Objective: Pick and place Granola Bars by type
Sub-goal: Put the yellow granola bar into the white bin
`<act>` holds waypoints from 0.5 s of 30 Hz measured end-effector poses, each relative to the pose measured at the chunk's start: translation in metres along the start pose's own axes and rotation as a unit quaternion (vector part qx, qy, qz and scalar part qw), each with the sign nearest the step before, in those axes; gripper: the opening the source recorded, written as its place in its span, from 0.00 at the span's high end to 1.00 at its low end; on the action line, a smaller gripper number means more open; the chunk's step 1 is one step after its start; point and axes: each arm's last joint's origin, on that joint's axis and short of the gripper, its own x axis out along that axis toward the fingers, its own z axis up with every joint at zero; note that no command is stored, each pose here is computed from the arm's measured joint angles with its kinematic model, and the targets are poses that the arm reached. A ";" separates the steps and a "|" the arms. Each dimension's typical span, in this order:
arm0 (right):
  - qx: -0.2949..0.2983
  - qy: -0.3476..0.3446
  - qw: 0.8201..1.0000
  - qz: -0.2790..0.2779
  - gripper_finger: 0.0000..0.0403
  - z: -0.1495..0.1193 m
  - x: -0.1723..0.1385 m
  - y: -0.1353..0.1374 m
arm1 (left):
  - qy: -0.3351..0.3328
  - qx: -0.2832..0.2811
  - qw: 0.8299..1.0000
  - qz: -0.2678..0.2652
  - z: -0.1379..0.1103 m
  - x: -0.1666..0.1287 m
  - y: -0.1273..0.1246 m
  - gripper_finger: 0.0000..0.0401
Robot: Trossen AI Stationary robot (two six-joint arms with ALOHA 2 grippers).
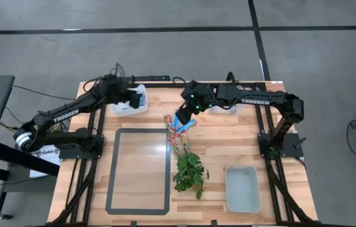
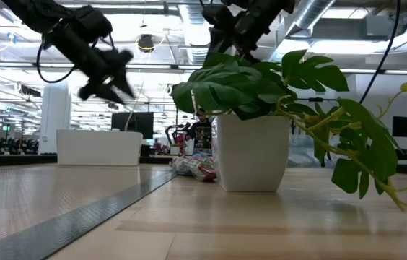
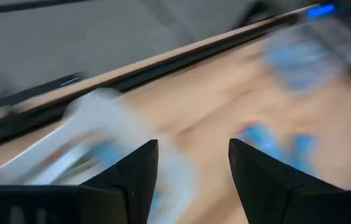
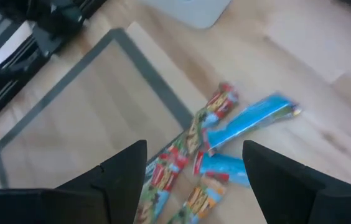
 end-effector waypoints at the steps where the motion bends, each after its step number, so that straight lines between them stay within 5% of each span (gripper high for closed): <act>1: 0.005 0.007 1.000 0.004 0.36 -0.001 0.000 0.000 | -0.011 0.004 0.999 -0.037 0.003 0.000 -0.004 0.53; 4: 0.038 0.032 0.999 0.002 0.36 -0.006 0.000 0.001 | -0.046 0.021 0.986 -0.157 0.013 -0.002 -0.017 0.53; 8: 0.068 0.071 0.995 -0.032 0.36 -0.020 0.000 0.005 | -0.083 0.045 0.948 -0.303 0.025 -0.010 -0.037 0.54; 15: 0.064 0.092 0.993 -0.039 0.36 -0.034 0.000 0.021 | -0.133 0.041 0.897 -0.419 0.035 -0.024 -0.065 0.57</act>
